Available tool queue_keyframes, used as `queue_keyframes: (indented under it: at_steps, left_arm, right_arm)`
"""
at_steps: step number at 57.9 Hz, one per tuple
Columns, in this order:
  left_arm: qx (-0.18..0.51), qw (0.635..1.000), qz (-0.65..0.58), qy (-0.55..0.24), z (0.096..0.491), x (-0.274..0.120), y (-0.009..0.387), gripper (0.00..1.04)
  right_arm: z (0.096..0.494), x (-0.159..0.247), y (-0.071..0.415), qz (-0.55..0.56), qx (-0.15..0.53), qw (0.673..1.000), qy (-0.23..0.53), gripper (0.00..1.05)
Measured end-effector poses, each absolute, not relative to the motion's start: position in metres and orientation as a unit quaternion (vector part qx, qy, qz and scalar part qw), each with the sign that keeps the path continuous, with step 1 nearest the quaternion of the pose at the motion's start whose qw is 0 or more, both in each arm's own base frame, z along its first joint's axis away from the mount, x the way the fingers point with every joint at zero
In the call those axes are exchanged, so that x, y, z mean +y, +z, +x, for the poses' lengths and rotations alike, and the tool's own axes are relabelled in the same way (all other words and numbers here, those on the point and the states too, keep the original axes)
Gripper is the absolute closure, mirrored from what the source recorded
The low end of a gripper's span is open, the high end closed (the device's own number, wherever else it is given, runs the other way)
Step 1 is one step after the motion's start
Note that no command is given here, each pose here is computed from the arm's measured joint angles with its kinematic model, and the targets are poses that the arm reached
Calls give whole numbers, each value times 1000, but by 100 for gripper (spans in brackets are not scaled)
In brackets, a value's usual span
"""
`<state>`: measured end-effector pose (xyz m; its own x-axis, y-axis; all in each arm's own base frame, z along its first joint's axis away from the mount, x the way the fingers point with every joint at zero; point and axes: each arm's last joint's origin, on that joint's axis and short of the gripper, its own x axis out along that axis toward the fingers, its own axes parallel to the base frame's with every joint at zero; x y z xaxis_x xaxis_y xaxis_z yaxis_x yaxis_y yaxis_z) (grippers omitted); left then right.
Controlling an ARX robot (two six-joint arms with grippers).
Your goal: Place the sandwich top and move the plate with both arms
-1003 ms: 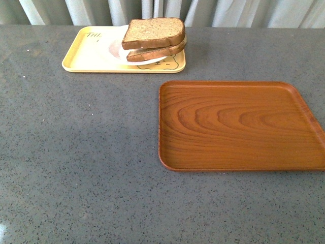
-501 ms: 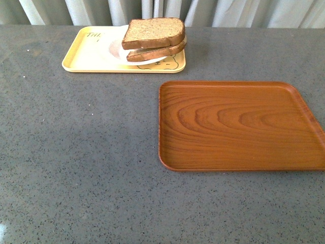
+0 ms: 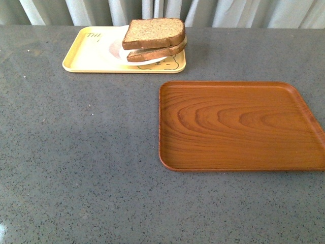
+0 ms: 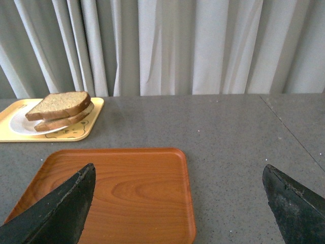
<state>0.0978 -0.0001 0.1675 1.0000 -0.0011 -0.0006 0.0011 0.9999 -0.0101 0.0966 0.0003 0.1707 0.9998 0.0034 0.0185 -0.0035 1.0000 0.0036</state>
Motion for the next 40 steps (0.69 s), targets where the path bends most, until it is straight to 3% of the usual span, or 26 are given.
queue_keyframes:
  at_steps: [3, 9, 34, 40]
  left_arm:
    - [0, 1000, -5, -1, 98, 0, 168, 101]
    - [0, 1000, -5, -1, 98, 0, 168, 85]
    - [0, 1000, -5, -1, 98, 0, 168, 11]
    - [0, 1000, -4, -1, 98, 0, 168, 10]
  right_arm:
    - [97, 0, 171, 2, -9, 1000, 2, 9]
    - [97, 0, 171, 2, -9, 1000, 2, 9]
    - [97, 0, 171, 2, -9, 1000, 2, 9]
    - [97, 0, 171, 2, -9, 1000, 2, 9]
